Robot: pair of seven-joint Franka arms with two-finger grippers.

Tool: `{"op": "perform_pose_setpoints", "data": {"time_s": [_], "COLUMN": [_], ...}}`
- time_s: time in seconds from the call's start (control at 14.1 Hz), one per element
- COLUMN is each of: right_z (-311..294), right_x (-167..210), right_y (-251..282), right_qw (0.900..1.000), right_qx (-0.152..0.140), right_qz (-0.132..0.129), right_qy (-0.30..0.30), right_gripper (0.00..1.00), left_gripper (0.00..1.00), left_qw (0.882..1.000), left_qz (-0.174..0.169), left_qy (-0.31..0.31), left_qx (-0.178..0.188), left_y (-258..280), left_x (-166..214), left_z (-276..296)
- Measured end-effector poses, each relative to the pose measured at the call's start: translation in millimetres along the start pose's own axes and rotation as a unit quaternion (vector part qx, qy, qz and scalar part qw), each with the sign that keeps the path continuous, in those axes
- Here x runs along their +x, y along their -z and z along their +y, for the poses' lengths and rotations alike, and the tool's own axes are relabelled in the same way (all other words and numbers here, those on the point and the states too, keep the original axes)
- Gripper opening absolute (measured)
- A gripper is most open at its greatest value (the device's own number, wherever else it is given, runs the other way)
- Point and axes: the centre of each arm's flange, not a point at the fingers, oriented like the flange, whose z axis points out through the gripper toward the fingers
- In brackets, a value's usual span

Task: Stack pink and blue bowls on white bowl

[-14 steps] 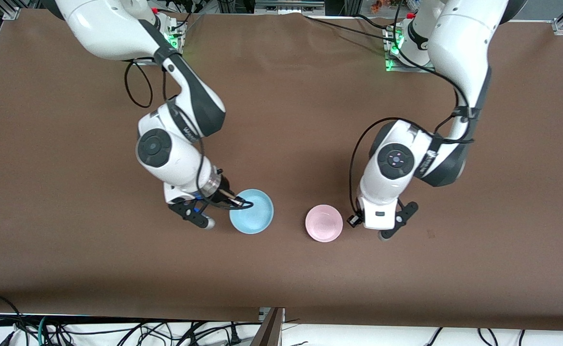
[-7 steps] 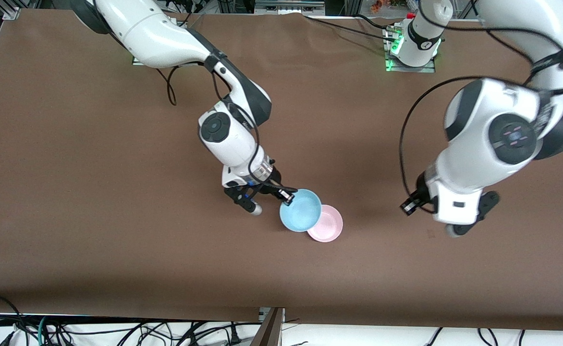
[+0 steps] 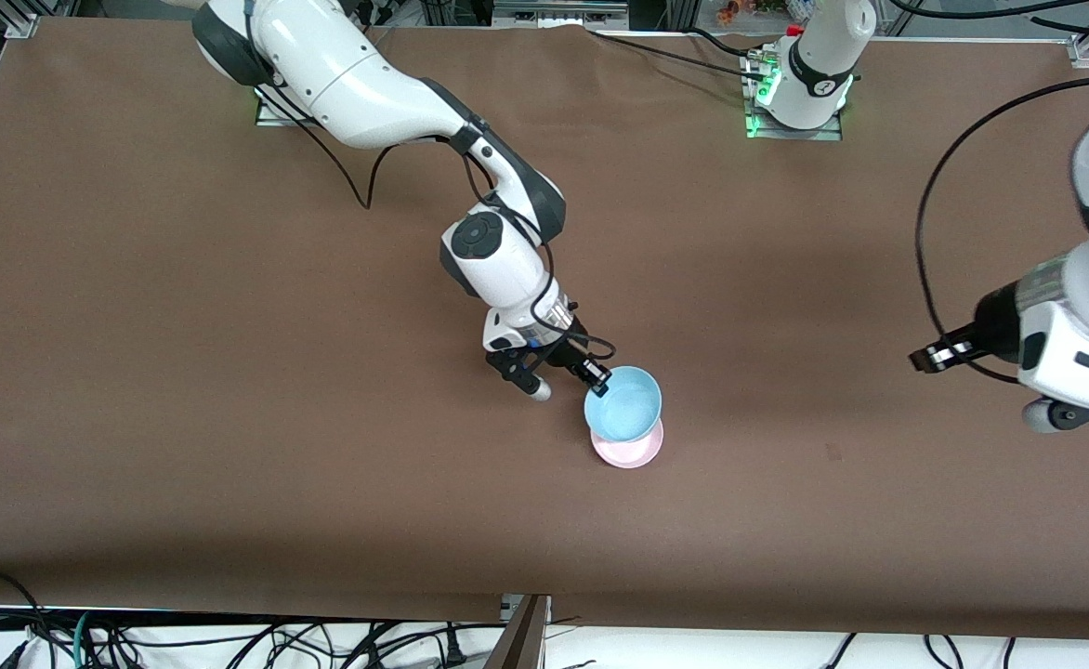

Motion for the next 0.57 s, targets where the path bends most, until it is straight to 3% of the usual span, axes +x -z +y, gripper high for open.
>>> {"op": "perform_pose_setpoints", "data": {"time_s": [0.57], "right_z": [5], "right_x": [13], "right_y": [-20], "right_qw": [0.999], "right_qx": [0.030], "right_qz": [0.016], "right_qy": [-0.003], "right_gripper": [0.04], "left_gripper": [0.36], "left_qw": [0.996], "left_qz": [-0.019], "left_qy": [-0.083], "left_qx": [0.010], "left_y": [-19], "left_x": [-2], "left_z": [-33]}}
